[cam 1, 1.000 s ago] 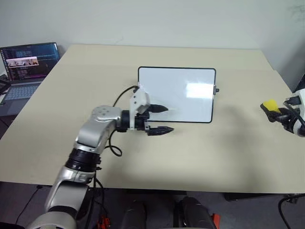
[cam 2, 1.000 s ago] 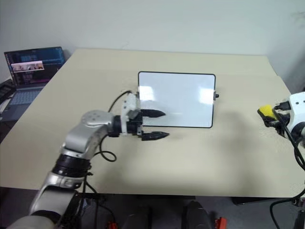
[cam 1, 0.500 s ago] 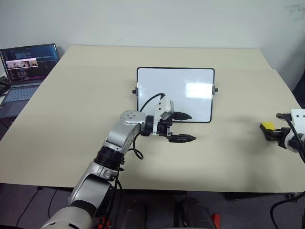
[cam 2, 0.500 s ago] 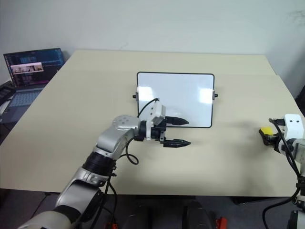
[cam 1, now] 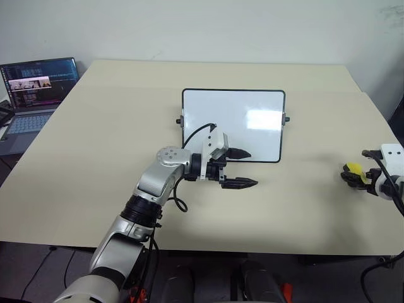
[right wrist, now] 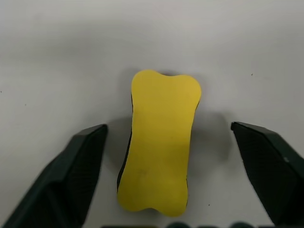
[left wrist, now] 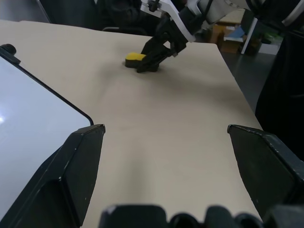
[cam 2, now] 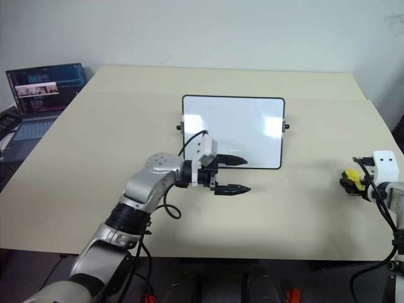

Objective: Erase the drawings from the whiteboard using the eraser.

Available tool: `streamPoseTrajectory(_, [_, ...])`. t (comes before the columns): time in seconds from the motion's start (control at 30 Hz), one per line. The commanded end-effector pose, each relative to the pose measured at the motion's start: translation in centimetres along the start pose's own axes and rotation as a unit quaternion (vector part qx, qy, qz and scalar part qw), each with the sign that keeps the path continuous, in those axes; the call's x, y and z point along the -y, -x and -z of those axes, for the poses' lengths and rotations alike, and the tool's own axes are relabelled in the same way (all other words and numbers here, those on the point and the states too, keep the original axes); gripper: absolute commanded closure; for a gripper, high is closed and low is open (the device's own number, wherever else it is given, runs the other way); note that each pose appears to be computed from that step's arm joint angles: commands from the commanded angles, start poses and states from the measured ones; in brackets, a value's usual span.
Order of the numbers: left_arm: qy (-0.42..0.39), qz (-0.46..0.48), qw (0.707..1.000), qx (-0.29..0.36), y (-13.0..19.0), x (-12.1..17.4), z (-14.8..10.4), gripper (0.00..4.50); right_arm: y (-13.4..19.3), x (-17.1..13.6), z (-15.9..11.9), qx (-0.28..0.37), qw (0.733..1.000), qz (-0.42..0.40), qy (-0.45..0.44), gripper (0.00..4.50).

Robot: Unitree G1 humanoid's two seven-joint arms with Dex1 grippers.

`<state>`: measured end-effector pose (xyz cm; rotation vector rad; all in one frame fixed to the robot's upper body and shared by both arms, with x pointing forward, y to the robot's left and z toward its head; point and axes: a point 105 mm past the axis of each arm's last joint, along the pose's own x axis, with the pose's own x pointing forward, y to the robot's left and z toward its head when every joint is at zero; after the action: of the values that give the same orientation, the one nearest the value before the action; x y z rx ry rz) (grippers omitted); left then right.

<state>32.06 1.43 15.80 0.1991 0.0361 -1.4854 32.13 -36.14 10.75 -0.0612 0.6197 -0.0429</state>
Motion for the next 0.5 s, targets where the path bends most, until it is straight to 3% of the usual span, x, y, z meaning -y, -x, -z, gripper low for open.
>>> streamPoseTrajectory(0.03, [-0.01, -0.023, 0.999, 0.025, 0.9, -0.4, -1.4, 0.0, 1.0, 0.5, -1.9, 0.026, 1.0, 0.004, 0.014, 0.05])
streamPoseTrajectory(0.17, [-0.017, -0.056, 0.998, 0.03, 2.3, -1.2, -2.0, 0.0, 2.2, 0.8, -3.3, 0.046, 0.998, 0.013, 0.03, 0.05])
streamPoseTrajectory(0.23, [-0.033, -0.143, 0.987, 0.069, 5.0, -3.5, -4.0, 0.0, 3.9, 0.1, -7.3, 0.123, 0.991, 0.015, 0.042, 0.05])
streamPoseTrajectory(0.33, [-0.043, -0.266, 0.955, 0.125, 9.3, -6.3, -6.2, 0.0, 4.5, -1.8, -11.1, 0.228, 0.973, -0.001, 0.032, 0.05])
streamPoseTrajectory(0.5, [-0.052, -0.423, 0.893, 0.146, 15.2, -9.0, -6.6, 0.0, 1.6, -3.1, -11.9, 0.31, 0.951, 0.008, -0.006, 0.05])
